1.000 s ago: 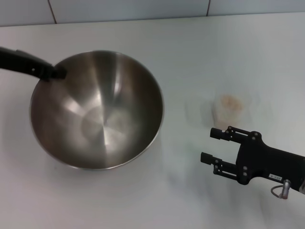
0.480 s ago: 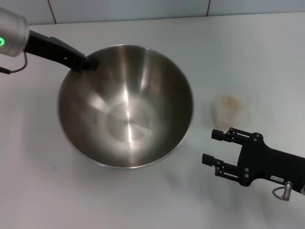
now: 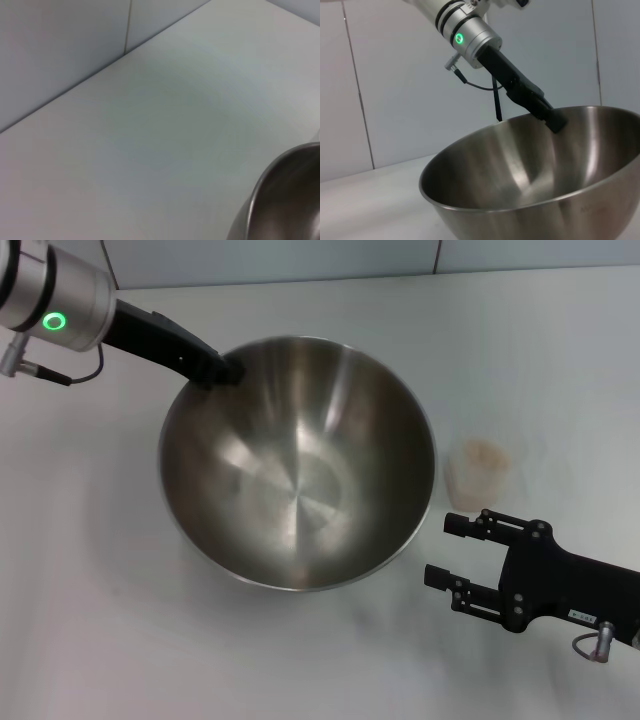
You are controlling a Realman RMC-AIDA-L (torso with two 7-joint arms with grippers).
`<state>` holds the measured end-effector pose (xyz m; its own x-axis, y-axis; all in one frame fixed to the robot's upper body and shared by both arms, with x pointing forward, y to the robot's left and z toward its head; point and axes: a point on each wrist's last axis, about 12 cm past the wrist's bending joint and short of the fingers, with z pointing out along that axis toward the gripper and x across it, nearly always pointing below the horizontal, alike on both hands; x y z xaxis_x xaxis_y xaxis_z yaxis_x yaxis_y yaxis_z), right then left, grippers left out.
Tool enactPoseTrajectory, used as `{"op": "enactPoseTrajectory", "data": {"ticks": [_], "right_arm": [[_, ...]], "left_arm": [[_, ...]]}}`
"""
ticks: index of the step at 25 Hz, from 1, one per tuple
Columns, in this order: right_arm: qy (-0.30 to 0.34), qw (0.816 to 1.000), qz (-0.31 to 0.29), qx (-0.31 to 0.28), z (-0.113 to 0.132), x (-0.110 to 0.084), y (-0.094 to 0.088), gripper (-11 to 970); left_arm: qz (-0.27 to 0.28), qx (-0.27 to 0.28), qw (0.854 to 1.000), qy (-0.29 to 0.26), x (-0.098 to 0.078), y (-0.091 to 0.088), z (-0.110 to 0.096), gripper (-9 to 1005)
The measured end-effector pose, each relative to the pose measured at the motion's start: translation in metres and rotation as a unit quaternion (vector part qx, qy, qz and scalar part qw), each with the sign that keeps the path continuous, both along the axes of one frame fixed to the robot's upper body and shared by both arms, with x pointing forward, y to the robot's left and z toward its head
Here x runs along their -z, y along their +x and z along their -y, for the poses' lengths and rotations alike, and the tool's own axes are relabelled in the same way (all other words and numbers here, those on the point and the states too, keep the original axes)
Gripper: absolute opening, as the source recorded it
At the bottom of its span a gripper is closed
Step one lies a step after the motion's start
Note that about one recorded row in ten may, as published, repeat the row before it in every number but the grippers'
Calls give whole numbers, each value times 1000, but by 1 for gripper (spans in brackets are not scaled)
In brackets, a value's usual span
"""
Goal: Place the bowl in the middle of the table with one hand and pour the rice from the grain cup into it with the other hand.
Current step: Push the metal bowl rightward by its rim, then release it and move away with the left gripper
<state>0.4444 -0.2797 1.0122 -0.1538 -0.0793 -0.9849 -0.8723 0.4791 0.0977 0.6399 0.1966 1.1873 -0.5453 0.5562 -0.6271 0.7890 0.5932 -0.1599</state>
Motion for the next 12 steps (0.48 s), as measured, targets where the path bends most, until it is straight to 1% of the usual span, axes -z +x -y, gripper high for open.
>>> {"op": "enactPoseTrajectory", "data": {"ticks": [4, 9, 10, 12], "right_arm": [[0, 1000, 0, 0, 0, 0, 0, 657], [0, 1000, 1, -1, 0, 0, 1, 657], [0, 1000, 1, -1, -1, 0, 1, 657], [0, 1000, 1, -2, -1, 0, 1, 657]], "left_arm": [[-3, 4, 1000, 0, 3, 3, 6, 36], [-3, 5, 1000, 1, 4, 3, 7, 36], [-3, 6, 1000, 6, 8, 5, 12, 36], [-3, 6, 1000, 6, 8, 5, 12, 36]]}}
